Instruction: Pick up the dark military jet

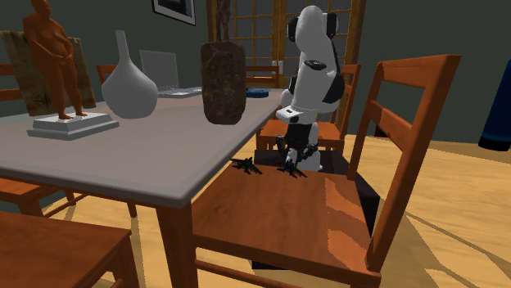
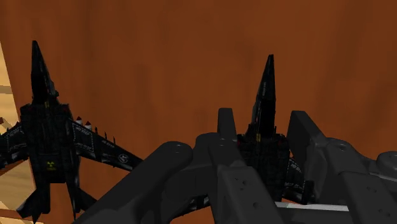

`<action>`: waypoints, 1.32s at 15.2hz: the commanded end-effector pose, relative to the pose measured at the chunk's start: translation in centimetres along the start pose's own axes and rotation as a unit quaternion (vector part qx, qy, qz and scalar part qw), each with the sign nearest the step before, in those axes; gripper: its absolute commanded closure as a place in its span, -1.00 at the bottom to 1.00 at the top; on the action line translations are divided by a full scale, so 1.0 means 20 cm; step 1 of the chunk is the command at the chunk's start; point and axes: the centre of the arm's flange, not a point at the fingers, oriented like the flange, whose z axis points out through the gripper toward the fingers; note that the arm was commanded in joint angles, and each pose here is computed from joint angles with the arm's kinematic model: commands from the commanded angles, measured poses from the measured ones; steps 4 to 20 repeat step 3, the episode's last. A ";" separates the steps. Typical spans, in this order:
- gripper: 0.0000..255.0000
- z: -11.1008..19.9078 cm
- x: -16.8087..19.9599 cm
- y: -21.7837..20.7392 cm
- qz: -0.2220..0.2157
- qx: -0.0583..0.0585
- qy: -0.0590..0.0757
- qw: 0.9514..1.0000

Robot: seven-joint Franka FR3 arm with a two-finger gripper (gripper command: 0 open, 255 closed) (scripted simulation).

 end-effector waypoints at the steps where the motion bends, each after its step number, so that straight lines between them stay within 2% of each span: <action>1: 1.00 -0.05 -0.01 0.01 0.000 0.000 0.000 1.000; 20: 1.00 -0.05 -0.01 0.01 0.000 0.000 0.000 1.000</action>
